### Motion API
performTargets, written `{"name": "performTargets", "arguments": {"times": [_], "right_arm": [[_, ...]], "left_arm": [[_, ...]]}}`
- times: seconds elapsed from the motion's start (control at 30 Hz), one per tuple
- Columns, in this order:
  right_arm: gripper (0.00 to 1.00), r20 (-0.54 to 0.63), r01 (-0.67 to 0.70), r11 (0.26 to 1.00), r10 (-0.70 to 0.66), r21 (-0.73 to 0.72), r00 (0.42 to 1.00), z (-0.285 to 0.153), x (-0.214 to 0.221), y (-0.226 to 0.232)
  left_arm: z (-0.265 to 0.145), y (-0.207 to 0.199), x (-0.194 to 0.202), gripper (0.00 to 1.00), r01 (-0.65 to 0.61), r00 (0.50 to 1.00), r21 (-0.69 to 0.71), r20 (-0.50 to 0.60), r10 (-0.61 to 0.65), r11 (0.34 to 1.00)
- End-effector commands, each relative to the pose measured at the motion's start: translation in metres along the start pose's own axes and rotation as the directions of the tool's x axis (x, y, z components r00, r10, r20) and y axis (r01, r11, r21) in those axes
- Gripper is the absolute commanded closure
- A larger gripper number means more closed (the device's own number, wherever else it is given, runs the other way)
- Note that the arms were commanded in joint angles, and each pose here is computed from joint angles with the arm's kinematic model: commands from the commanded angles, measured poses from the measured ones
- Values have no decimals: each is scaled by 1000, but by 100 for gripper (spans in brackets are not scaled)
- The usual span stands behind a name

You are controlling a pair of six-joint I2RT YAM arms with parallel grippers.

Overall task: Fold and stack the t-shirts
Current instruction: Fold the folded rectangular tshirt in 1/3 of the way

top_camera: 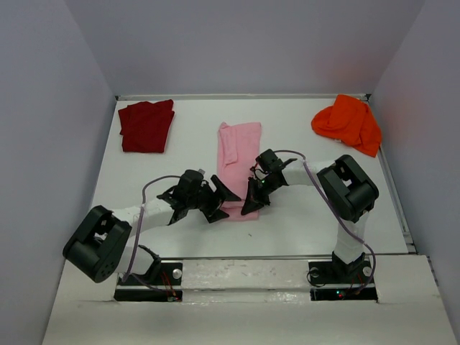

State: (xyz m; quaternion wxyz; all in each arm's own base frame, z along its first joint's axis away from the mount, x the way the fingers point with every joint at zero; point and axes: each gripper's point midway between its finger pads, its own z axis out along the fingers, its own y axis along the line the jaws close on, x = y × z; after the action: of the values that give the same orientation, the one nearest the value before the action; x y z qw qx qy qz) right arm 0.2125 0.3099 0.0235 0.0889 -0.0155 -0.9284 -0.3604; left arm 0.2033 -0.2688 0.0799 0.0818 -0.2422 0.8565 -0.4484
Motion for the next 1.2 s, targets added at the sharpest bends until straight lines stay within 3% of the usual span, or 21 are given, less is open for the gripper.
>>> {"name": "performTargets", "arguments": {"times": [0.0, 0.7, 1.17], "right_arm": [[100, 33, 41, 999, -41, 16, 999, 4, -8, 1], [100, 25, 45, 999, -45, 9, 999, 2, 0, -3], [100, 23, 47, 999, -47, 4, 999, -1, 6, -4]], "left_arm": [[9, -17, -11, 11, -10, 999, 28, 51, 9, 1000], [46, -25, -37, 11, -40, 994, -27, 99, 42, 999], [58, -56, -87, 11, -141, 959, -72, 239, 154, 987]]}}
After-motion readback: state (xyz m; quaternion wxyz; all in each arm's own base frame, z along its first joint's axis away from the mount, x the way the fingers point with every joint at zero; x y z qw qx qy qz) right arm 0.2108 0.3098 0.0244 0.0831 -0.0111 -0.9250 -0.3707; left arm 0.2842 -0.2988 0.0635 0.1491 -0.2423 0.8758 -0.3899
